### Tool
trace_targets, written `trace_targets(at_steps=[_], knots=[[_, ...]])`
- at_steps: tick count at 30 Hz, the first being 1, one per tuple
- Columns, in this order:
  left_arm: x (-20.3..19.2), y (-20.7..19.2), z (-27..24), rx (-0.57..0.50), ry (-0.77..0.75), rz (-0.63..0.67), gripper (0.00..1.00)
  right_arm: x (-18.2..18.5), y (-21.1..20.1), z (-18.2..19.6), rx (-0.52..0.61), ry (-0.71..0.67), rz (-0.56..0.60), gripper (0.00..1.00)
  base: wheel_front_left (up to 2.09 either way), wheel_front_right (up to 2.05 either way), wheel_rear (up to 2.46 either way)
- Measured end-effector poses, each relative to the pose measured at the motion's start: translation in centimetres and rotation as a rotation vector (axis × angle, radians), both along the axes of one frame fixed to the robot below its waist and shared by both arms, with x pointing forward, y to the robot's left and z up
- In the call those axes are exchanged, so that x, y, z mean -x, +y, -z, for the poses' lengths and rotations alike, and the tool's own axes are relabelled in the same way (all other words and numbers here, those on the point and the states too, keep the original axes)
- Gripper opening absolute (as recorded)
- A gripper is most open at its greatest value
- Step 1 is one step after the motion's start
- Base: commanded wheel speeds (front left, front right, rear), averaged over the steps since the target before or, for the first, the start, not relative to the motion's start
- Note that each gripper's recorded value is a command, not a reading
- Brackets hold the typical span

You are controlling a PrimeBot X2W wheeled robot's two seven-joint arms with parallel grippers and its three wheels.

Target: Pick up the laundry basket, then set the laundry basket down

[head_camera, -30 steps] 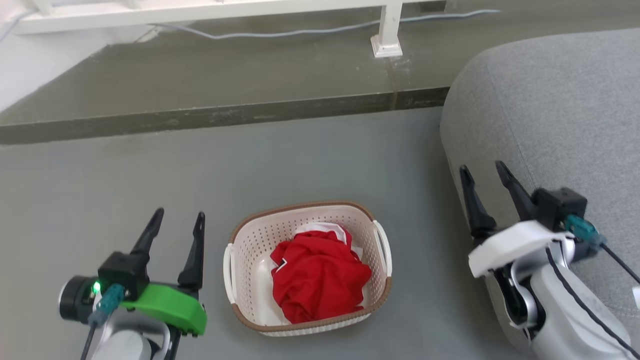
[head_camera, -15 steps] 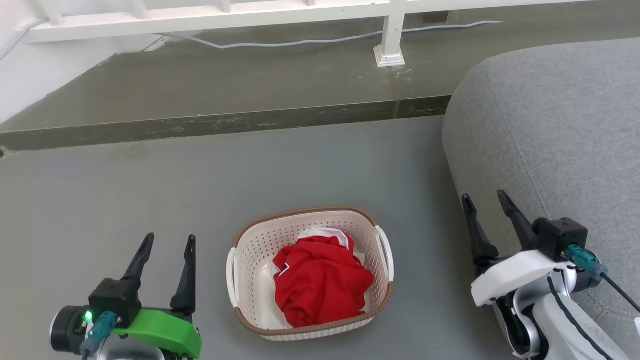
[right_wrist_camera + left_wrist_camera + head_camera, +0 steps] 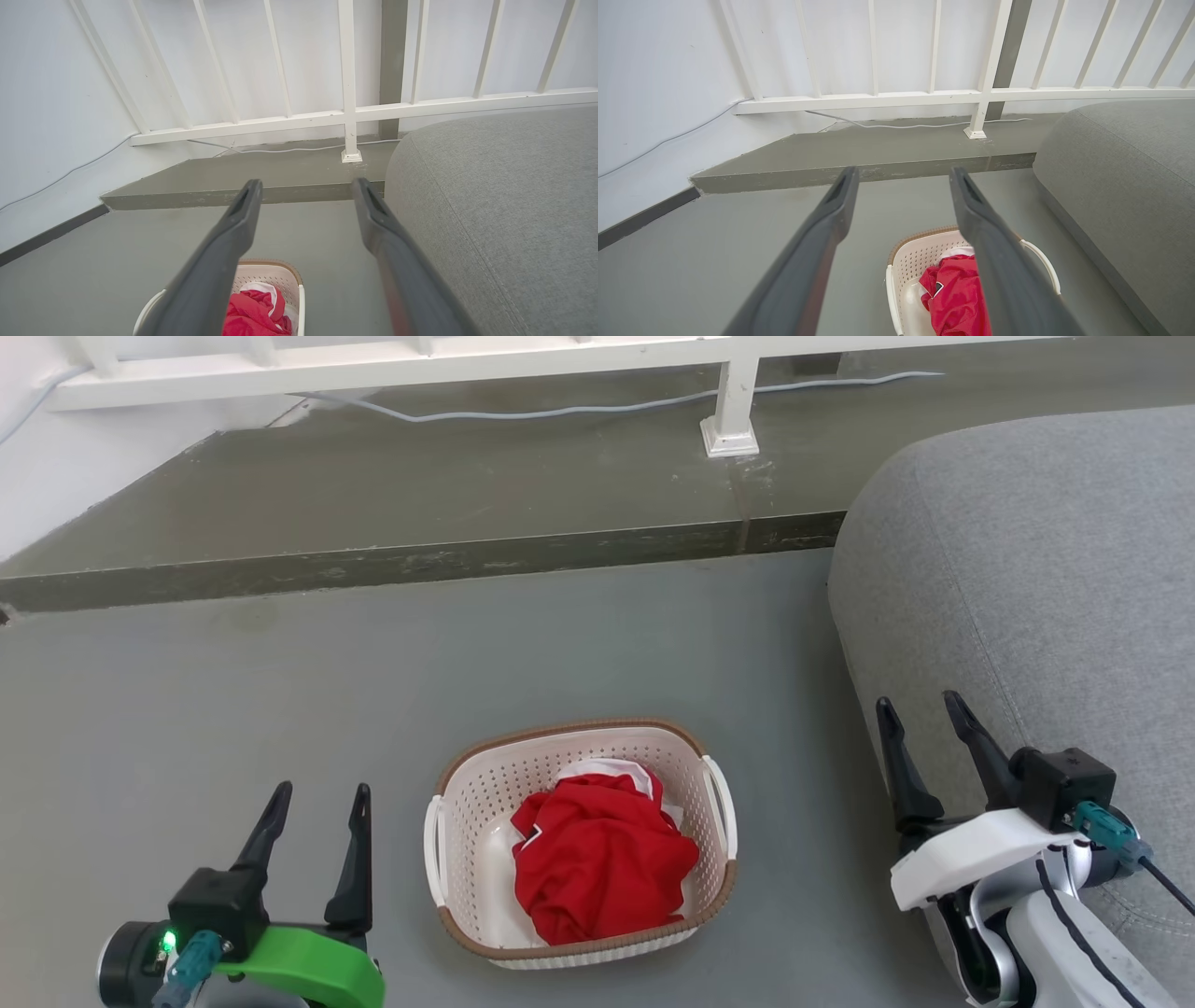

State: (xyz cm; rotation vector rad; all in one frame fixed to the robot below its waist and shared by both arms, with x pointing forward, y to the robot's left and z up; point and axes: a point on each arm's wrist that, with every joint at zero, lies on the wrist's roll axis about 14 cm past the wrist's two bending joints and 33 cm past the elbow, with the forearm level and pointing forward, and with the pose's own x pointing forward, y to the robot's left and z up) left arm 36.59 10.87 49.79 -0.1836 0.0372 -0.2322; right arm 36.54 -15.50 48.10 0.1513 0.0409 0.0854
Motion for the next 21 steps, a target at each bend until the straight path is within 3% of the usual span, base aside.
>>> trace_targets(at_steps=[4,5,14,21], knots=[[0.4,0.1,0.1,-0.027,0.004,0.0,1.0,-0.1,0.1,-0.3,-0.002,-0.009,-0.003,1.0,0.0,0.0,0.0],[0.4,0.1,0.1,-0.026,0.003,-0.003,0.0,-0.1,0.1,-0.4,-0.002,-0.011,-0.004,0.0,0.0,0.0,0.0],[1.1,-0.5,1.6,0.003,0.06,-0.001,0.0,1.0,0.6,1.7,-0.045,0.06,0.0,0.0,0.0,0.0,0.0],[1.4,-0.4,1.5,0.103,0.086,-0.014,0.0,0.8,0.7,1.4,-0.146,0.07,0.018,0.0,0.0,0.0,0.0]])
